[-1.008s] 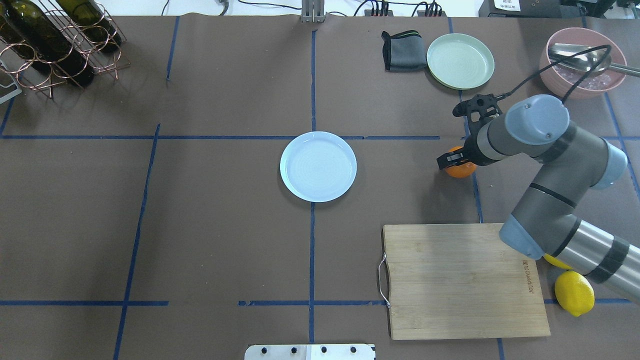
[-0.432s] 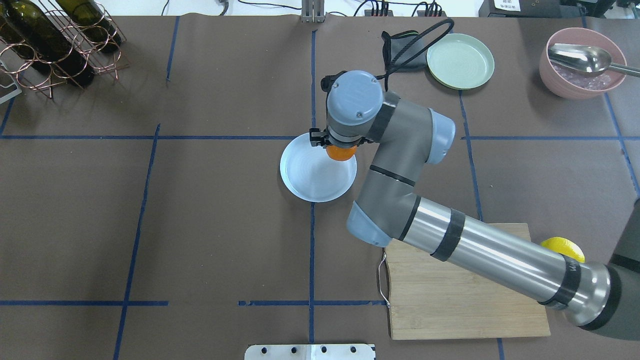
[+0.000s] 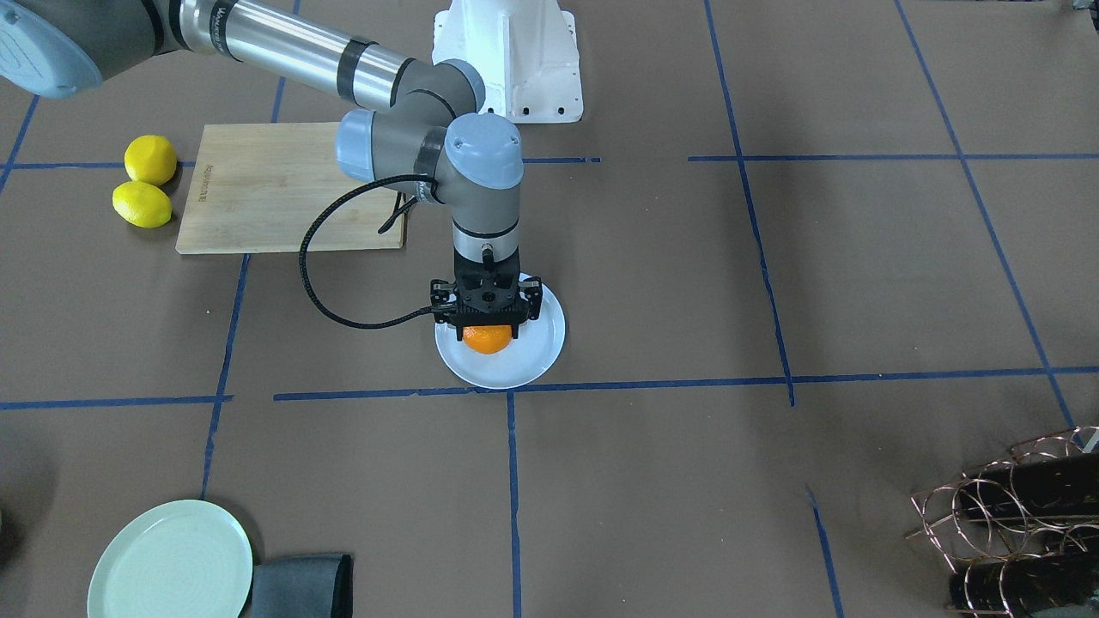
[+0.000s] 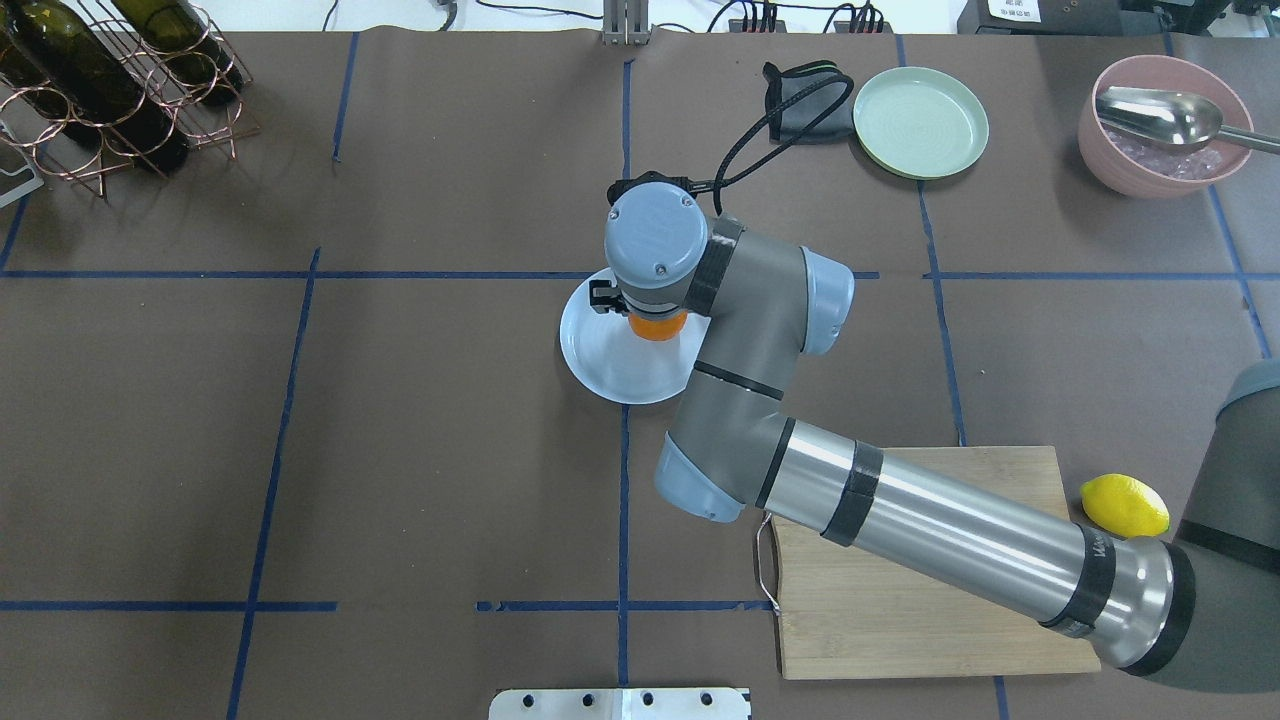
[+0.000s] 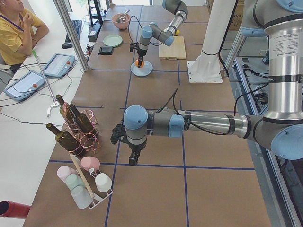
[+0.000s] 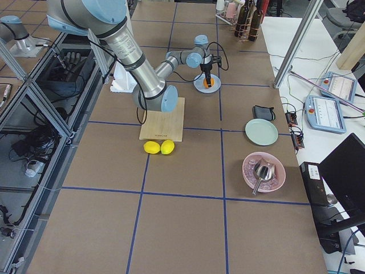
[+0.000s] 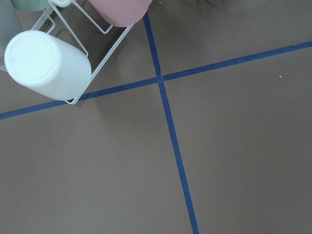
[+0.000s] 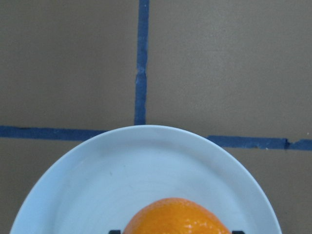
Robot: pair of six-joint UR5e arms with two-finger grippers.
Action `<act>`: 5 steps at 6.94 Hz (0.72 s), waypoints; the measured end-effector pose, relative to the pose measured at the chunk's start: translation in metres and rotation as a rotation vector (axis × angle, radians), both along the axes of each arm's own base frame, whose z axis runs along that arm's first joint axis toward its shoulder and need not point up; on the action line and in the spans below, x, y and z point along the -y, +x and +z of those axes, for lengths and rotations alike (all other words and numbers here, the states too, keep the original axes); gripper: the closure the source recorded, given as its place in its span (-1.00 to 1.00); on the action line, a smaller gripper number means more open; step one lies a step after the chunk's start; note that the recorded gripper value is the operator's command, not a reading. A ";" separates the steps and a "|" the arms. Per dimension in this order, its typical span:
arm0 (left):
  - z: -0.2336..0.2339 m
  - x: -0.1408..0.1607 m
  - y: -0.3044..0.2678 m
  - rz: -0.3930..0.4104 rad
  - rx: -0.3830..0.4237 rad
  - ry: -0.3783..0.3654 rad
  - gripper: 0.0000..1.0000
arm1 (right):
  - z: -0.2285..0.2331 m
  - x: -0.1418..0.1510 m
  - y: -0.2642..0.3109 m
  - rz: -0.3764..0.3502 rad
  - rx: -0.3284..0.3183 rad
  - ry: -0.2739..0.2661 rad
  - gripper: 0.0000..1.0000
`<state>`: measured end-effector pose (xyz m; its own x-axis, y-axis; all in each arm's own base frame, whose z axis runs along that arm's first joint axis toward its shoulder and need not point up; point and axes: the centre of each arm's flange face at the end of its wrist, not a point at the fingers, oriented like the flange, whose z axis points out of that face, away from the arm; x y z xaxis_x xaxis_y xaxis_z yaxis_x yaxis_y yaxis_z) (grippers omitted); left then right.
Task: Pick orange to plate
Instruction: 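Lower the orange onto the plate and open the right gripper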
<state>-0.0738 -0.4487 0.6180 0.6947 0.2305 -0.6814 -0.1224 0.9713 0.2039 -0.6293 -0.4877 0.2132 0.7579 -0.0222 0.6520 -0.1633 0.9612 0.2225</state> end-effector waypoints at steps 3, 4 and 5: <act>0.003 -0.001 0.000 0.002 0.000 -0.004 -1.00 | -0.007 -0.012 -0.011 0.003 0.002 0.012 -1.00; 0.004 -0.001 0.000 0.003 0.000 -0.005 -1.00 | -0.014 -0.012 -0.011 0.004 0.010 0.017 -1.00; 0.004 -0.001 0.000 0.004 0.000 -0.005 -1.00 | -0.021 -0.006 -0.006 0.008 0.018 0.022 -1.00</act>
